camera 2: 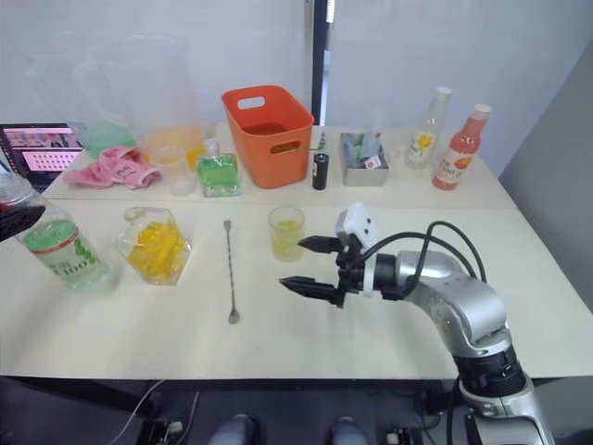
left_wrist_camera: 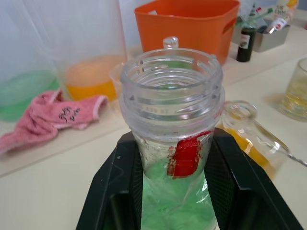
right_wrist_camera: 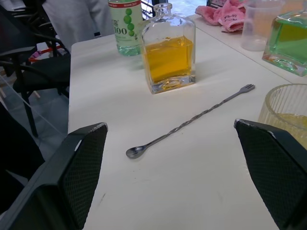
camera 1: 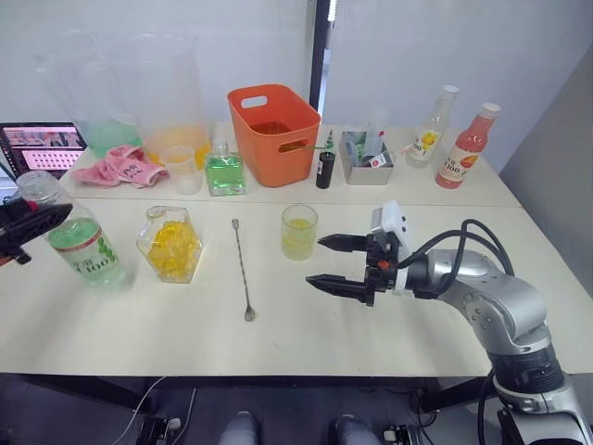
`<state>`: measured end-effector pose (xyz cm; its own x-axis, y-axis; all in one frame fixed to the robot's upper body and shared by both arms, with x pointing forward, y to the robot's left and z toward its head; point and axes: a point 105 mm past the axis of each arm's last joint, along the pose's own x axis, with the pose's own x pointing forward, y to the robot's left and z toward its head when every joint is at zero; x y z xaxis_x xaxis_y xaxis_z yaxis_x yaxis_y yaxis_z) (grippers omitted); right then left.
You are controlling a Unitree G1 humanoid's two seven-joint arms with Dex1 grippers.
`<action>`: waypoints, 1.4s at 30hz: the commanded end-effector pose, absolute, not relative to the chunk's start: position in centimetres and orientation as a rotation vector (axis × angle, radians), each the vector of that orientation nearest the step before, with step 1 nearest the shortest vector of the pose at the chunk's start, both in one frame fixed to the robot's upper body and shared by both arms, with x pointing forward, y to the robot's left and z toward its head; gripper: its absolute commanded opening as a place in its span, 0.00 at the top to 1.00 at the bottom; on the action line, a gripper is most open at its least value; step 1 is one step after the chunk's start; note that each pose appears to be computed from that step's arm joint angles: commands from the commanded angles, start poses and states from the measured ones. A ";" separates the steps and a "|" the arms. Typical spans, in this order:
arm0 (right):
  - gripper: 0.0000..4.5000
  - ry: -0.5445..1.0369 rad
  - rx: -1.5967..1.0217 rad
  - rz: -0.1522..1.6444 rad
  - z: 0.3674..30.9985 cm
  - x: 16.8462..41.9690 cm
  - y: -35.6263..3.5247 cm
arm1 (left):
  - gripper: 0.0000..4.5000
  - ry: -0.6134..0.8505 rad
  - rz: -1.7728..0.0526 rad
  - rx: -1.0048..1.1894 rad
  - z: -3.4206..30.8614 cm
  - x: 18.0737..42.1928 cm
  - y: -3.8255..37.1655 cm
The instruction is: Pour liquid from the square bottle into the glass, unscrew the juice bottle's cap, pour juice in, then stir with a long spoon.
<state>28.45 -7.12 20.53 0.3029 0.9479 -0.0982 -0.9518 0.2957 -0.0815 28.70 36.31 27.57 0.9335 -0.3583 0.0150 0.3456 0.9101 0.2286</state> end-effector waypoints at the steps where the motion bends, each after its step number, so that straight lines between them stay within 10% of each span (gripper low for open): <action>1: 0.00 -0.017 -0.132 1.246 21.5 27.9 -7.1 | 0.69 -0.131 -0.334 0.286 29.0 30.2 36.2; 17: 0.00 -0.026 -0.125 1.179 21.8 28.0 -7.4 | 0.69 -0.137 -0.299 0.197 26.8 32.4 37.0; 26: 0.00 -0.025 -0.128 1.175 21.8 28.1 -7.4 | 0.01 -0.157 -0.310 0.154 27.3 31.6 37.2; 42: 0.00 0.003 -0.117 1.094 21.5 28.1 -9.7 | 0.01 -0.284 -0.428 0.141 33.1 24.7 36.7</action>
<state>28.58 -9.41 20.69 0.4596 0.8839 -0.0866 -0.8877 0.4541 -0.0765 25.87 37.55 30.73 0.8996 -0.3894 0.1975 0.3686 0.9198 0.1349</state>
